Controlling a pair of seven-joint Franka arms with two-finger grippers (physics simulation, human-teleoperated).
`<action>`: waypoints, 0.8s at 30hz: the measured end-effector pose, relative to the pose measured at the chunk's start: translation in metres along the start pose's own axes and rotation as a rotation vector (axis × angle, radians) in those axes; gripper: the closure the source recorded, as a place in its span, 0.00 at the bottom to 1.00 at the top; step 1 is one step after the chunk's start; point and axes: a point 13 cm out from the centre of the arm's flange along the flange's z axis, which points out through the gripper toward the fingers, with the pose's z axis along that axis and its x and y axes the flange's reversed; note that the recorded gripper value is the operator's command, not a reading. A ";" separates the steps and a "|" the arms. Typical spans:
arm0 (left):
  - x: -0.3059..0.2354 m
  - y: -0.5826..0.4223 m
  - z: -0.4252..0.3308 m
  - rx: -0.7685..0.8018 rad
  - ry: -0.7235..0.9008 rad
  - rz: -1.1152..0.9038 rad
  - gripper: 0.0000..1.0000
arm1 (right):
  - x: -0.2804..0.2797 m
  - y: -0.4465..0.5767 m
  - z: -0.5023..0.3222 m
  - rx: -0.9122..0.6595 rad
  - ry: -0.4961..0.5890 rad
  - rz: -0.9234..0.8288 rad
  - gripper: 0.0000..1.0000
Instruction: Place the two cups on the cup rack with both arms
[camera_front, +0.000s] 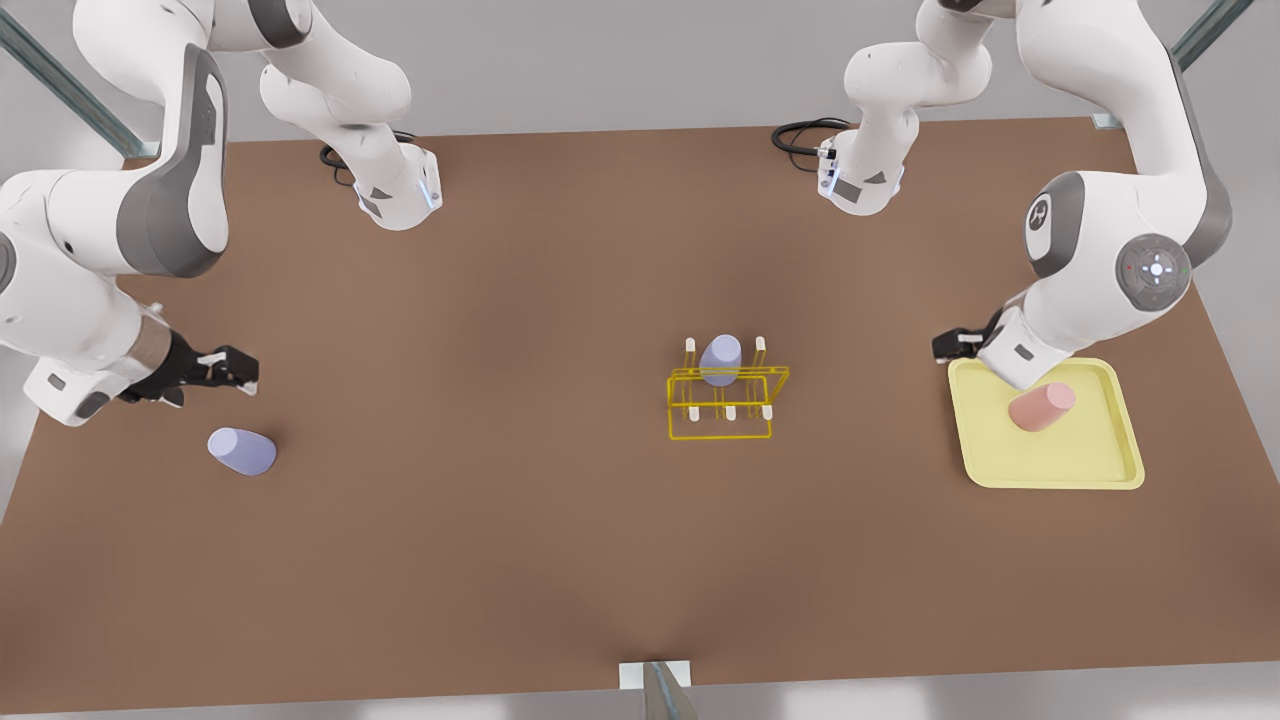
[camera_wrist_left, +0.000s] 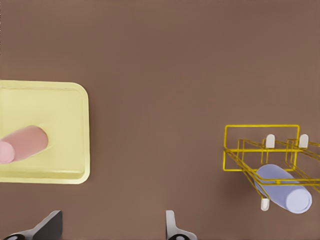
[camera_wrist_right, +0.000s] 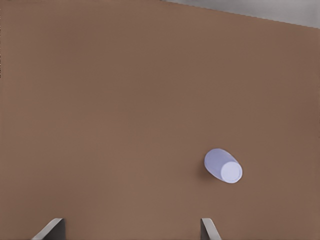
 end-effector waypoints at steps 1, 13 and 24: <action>-0.002 0.000 -0.001 0.001 -0.010 -0.001 0.00 | -0.002 0.000 0.000 0.002 -0.009 -0.005 0.00; -0.043 0.235 0.161 0.025 -0.002 -0.181 0.00 | -0.057 -0.092 0.187 -0.047 0.099 0.077 0.00; 0.005 0.299 0.248 -0.009 -0.028 0.002 0.00 | -0.006 -0.151 0.267 -0.100 0.093 0.174 0.00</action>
